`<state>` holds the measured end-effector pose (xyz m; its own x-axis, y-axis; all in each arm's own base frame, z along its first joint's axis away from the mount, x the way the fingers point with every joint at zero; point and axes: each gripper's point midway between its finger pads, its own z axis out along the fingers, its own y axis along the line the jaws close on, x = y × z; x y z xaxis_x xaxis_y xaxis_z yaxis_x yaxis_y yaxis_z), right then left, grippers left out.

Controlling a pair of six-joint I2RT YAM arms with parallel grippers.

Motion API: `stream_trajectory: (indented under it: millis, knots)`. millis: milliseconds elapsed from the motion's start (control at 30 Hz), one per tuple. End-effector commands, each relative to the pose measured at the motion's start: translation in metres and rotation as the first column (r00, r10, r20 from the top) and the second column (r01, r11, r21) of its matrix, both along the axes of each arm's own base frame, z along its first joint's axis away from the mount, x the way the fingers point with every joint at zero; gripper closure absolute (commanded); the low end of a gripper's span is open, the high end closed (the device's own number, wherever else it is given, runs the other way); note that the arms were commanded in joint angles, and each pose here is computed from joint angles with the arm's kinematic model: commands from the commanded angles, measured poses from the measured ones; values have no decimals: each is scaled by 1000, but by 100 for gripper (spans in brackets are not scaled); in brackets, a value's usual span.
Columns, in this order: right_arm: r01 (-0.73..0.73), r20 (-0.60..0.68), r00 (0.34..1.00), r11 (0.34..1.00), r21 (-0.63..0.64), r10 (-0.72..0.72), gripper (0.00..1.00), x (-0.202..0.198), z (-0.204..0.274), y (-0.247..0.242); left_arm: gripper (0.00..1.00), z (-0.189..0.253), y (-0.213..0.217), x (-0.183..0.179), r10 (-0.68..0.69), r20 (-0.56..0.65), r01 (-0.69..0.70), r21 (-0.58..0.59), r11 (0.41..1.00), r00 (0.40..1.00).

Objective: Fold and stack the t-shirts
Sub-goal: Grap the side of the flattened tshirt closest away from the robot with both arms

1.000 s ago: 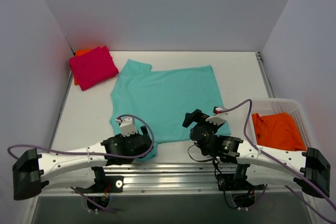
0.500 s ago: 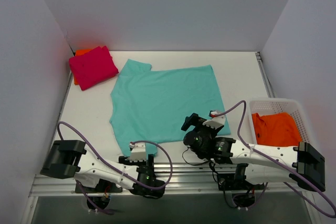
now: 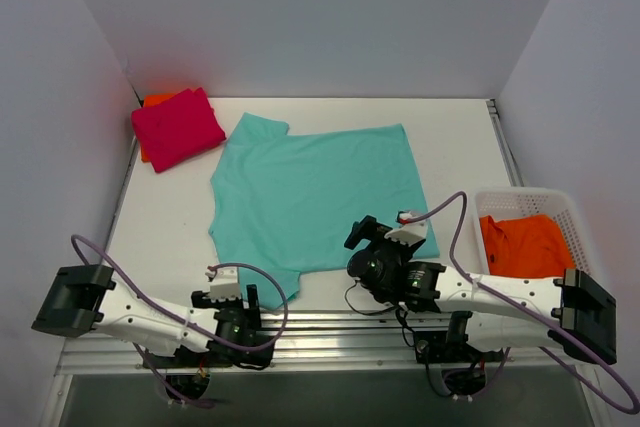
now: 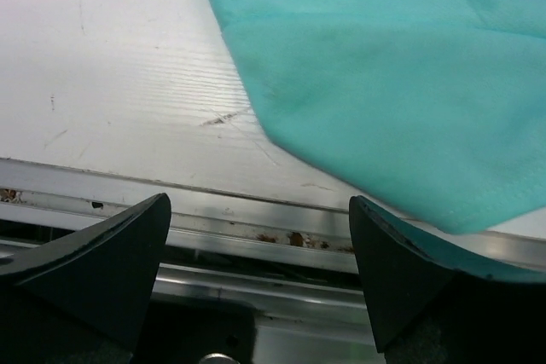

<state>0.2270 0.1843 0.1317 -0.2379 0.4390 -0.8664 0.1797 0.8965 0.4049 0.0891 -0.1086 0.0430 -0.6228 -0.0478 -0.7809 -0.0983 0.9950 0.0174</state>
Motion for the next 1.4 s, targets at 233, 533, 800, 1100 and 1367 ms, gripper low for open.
stream_trajectory:
  millis: [233,533,800,1100,1367]
  knots:
    - [47,28,999,999,-27,-46,12,13,2,4,7,14,-46,45,290,32,-210,-614,761,957]
    - [49,14,999,998,-46,-48,12,17,-4,5,6,6,-52,62,271,5,-206,-635,745,963]
    - [56,3,998,997,-53,-56,11,19,-10,1,9,-1,-65,56,236,-39,-208,-627,751,971]
    - [65,-3,998,996,-52,-66,11,18,-14,-5,16,-8,-74,50,199,-77,-203,-622,756,977]
    - [73,-9,997,996,-60,-73,12,19,-17,-8,78,-22,-72,51,213,-80,-219,-592,776,974]
